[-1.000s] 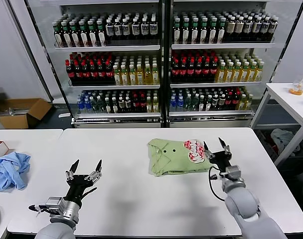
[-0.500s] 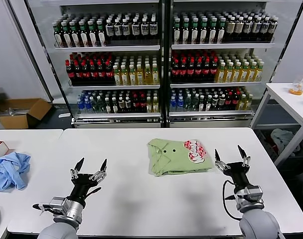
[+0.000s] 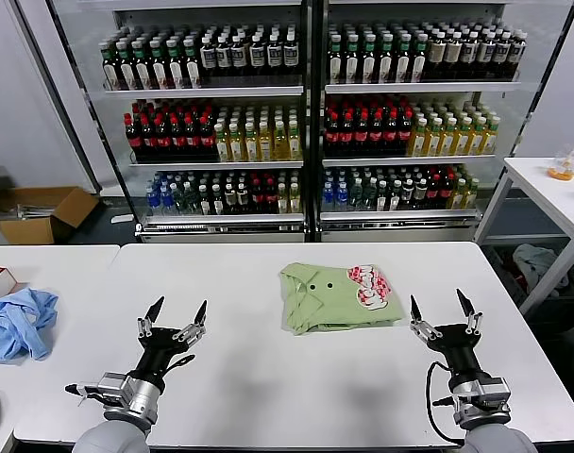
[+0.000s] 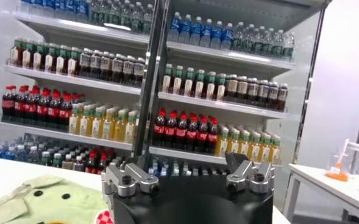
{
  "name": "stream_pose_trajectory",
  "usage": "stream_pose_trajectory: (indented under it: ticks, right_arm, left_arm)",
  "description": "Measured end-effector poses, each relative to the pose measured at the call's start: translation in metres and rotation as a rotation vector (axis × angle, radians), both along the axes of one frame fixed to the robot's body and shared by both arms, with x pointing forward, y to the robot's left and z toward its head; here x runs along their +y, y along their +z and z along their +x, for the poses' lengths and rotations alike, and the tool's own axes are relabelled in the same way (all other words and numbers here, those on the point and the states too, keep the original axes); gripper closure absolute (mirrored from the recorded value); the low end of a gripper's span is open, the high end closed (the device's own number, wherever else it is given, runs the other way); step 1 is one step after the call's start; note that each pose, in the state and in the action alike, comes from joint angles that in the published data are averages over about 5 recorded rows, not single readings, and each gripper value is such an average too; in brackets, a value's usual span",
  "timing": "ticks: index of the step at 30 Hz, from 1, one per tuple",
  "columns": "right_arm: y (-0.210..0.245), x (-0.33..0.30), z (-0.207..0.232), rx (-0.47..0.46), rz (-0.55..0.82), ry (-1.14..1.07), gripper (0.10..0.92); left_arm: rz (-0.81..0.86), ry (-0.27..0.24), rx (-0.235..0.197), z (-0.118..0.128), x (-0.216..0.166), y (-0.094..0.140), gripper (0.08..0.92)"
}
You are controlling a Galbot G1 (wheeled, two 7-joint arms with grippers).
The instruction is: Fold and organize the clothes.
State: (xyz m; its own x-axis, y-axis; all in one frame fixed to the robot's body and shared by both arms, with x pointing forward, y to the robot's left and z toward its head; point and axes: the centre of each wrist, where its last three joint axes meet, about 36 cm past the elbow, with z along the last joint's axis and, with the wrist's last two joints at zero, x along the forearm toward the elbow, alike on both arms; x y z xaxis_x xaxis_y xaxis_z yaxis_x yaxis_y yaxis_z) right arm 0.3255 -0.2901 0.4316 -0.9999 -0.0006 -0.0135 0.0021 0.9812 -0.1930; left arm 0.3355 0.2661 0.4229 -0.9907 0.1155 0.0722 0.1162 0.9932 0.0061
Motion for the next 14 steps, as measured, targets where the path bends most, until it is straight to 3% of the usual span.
stream_pose_trajectory:
  ticks: [14]
  right_arm:
    - [0.009, 0.005, -0.014, -0.026, -0.01, -0.011, 0.2]
  left_arm:
    - [-0.009, 0.002, -0.004, -0.001, -0.003, -0.001, 0.177]
